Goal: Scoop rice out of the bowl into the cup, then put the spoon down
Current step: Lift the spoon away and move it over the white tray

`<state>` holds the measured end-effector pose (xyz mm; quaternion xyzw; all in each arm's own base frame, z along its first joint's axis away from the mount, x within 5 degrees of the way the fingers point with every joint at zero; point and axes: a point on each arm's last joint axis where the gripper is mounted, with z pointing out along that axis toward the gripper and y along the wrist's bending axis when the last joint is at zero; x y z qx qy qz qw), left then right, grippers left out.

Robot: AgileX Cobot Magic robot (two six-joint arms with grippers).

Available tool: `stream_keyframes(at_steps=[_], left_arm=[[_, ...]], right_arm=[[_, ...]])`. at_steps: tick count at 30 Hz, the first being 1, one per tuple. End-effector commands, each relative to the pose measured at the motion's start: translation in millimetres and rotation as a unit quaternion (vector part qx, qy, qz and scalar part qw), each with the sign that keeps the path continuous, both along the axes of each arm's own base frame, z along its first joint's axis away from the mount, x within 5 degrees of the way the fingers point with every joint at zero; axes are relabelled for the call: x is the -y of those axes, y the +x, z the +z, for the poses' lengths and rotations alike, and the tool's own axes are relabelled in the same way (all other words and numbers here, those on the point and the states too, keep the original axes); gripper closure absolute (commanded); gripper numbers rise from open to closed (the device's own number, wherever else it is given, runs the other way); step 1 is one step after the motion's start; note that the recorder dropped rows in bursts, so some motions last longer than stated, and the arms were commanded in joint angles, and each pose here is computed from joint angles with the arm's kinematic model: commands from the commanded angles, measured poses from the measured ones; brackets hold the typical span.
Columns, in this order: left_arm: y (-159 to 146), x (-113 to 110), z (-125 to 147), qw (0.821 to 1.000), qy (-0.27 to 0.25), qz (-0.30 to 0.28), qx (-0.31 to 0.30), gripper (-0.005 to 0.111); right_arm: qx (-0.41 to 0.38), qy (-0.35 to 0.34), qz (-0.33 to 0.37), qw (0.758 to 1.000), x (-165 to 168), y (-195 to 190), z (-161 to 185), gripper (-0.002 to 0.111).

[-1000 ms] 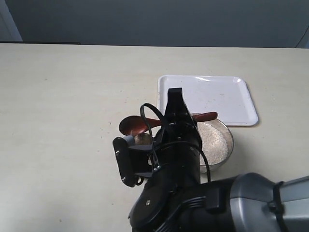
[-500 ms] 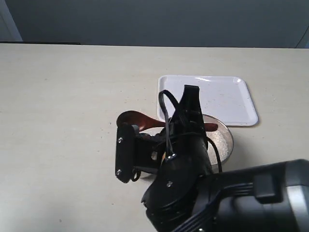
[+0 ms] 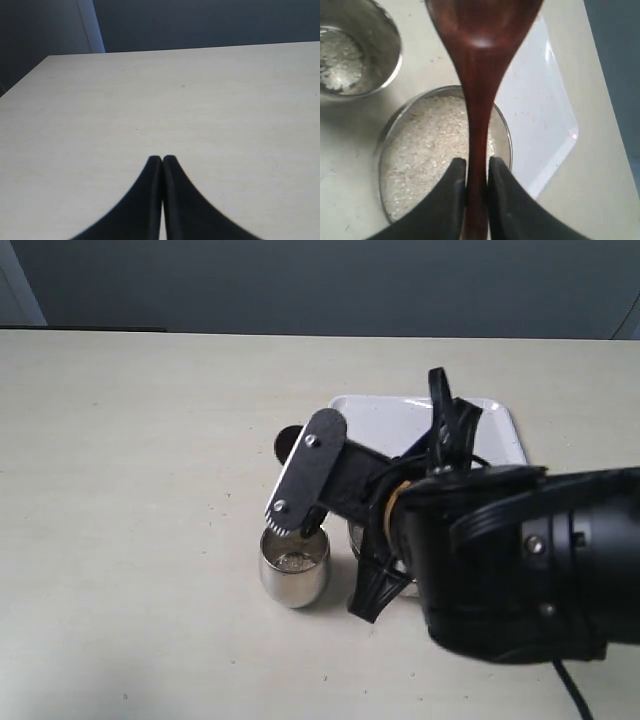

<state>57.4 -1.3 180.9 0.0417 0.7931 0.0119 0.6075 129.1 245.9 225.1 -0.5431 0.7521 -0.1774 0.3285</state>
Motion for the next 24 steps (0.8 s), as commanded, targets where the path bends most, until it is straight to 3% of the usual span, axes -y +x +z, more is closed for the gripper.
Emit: stream_keyframes(at_steps=[1, 11, 19, 24], left_arm=[[0, 1, 4, 1.000, 0.002, -0.006, 0.009, 0.106], [0, 1, 4, 1.000, 0.002, -0.006, 0.009, 0.106], [0, 1, 4, 1.000, 0.002, -0.006, 0.009, 0.106], [0, 1, 4, 1.000, 0.002, -0.006, 0.009, 0.106]], right_arm=[[-0.002, 0.031, -0.050, 0.998, 17, 17, 13, 0.109], [0.022, 0.043, -0.162, 0.986, 68, 77, 23, 0.109], [-0.001, 0.074, -0.176, 0.982, 93, 122, 11, 0.109], [-0.047, 0.050, -0.180, 0.981, 102, 154, -6, 0.109]])
